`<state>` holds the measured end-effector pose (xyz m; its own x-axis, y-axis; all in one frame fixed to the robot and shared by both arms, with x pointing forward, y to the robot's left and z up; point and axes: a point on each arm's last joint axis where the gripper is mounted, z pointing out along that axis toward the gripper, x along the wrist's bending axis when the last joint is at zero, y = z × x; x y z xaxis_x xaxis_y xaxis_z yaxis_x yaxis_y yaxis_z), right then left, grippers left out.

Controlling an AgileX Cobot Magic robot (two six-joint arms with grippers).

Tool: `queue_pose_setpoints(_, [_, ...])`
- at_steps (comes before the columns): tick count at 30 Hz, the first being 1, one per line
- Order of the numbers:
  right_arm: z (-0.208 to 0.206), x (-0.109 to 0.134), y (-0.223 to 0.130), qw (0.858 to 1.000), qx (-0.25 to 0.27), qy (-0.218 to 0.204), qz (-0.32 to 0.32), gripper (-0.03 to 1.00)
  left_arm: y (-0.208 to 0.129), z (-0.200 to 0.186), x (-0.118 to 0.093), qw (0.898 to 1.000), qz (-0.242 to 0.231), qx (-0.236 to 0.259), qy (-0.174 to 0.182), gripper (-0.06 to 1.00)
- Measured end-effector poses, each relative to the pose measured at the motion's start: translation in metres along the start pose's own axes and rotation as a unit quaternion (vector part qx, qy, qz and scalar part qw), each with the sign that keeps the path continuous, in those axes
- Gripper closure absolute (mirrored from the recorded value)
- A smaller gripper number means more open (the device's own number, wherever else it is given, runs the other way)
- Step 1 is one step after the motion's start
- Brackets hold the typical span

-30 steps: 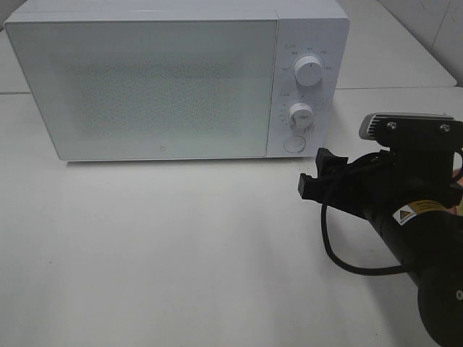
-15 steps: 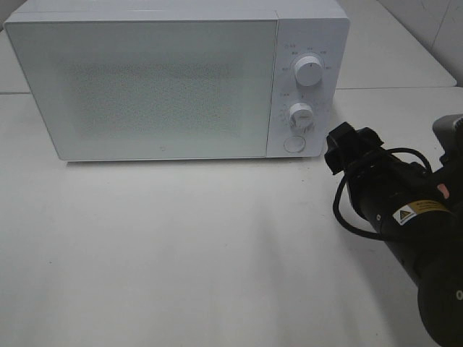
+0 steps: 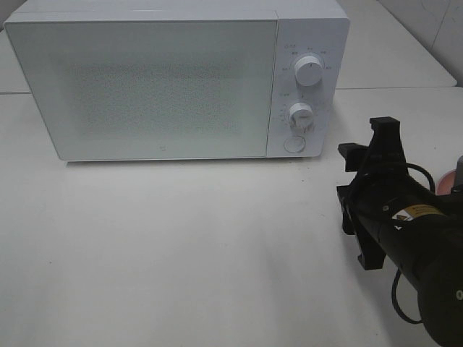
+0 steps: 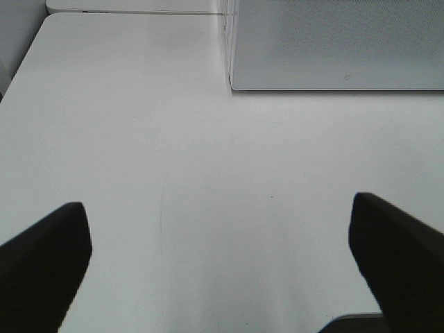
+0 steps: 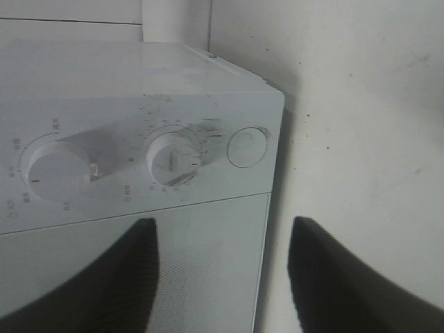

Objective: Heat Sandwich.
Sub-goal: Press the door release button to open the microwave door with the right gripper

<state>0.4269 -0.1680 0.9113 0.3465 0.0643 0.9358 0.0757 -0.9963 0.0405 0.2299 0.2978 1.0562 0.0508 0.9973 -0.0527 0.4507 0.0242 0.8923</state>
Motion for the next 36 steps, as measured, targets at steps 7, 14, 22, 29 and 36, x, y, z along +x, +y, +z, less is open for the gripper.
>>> queue_pose_setpoints(7, [0.0,-0.005,-0.002,0.999,0.009,-0.029,0.01,0.9,0.0,0.0,0.0,1.0,0.0,0.0,0.0,-0.01])
queue_pose_setpoints(14, [0.0,-0.006,-0.002,0.999,0.01,-0.033,0.009,0.96,0.0,0.0,0.0,1.0,0.0,0.0,0.0,-0.01])
queue_pose_setpoints(22, [0.001,-0.006,-0.001,0.999,0.008,-0.033,-0.02,0.96,0.0,0.0,0.0,1.0,0.0,0.0,0.0,-0.01])
queue_pose_setpoints(29, [0.014,0.005,0.001,1.0,0.008,-0.022,-0.019,0.96,0.0,0.0,0.0,1.0,0.0,0.0,0.0,-0.01])
queue_pose_setpoints(36, [0.042,0.004,-0.006,0.999,0.022,-0.037,-0.005,0.96,0.0,0.0,0.0,1.0,0.0,0.0,0.0,-0.01])
